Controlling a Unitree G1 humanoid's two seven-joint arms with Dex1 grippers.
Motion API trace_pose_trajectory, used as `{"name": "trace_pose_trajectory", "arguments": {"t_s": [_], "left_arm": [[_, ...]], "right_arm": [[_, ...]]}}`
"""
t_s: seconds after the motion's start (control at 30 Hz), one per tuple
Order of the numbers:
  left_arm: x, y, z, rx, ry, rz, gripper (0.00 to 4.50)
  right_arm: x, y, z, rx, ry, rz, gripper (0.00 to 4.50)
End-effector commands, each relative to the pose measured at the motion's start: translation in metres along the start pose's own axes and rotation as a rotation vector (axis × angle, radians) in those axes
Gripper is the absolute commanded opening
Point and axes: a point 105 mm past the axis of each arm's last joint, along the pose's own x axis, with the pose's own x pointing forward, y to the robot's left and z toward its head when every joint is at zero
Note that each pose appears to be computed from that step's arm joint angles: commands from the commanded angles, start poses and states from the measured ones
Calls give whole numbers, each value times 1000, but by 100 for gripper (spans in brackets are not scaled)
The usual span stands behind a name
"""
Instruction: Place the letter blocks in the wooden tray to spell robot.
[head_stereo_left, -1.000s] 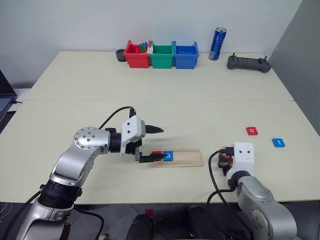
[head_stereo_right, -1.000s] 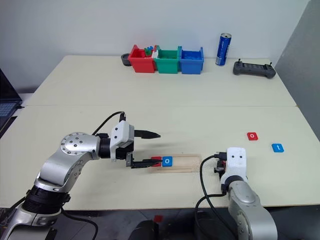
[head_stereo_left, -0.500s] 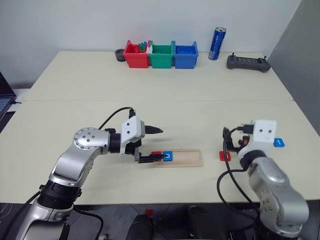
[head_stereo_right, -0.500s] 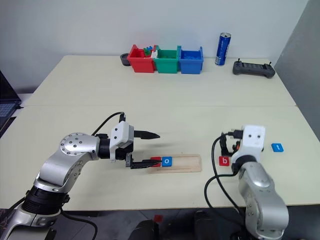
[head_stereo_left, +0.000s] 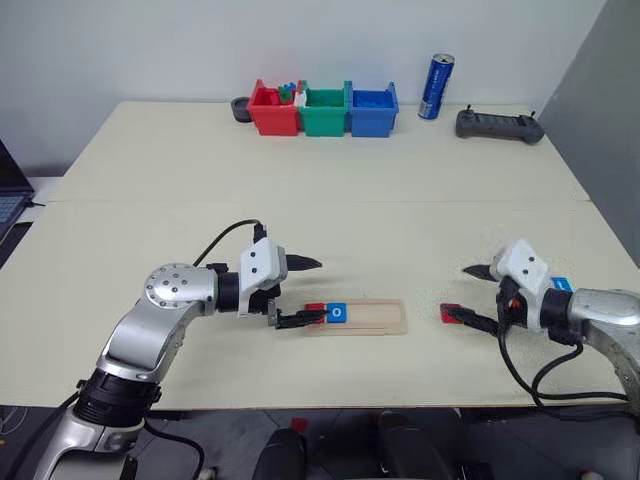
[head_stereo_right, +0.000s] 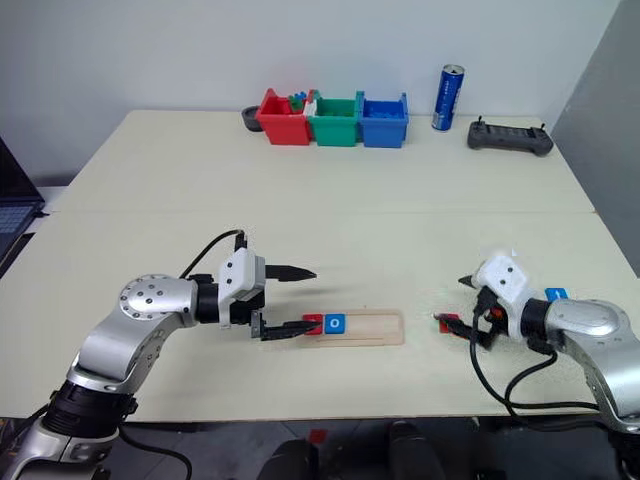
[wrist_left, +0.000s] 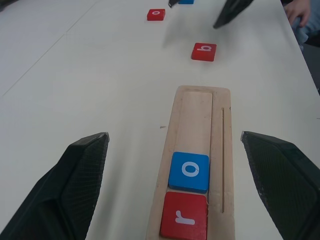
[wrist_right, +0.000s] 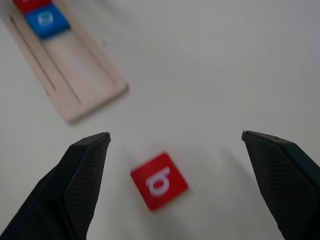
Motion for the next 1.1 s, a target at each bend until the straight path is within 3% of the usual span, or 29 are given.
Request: {"name": "trace_pose_trajectory", "arguments": {"t_s": [0.03, 0.33, 0.47, 0.67, 0.8, 0.93, 1.1], "left_arm": [[-2, 1, 7, 38, -16, 11, 450], [-2, 1, 8, 44, -14, 9, 450], [-3, 1, 7, 44, -11, 8, 450], [-6, 2, 2, 44, 3, 15, 450], [-11, 2, -2, 44, 20, 25, 450], [-24, 5, -13, 60, 84, 30, 450], [-35, 10, -23, 100, 142, 27, 450]], "right_arm": [[3, 4, 1, -74, -2, 83, 448], [18, 4, -14, -100, 52, 164, 448], [22, 2, -19, -94, 70, 174, 360], [24, 2, -20, -91, 81, 192, 145], [24, 9, -2, -129, 32, 229, 146], [33, 37, 46, -195, -105, 324, 146], [58, 62, 66, -262, -110, 369, 146]]}}
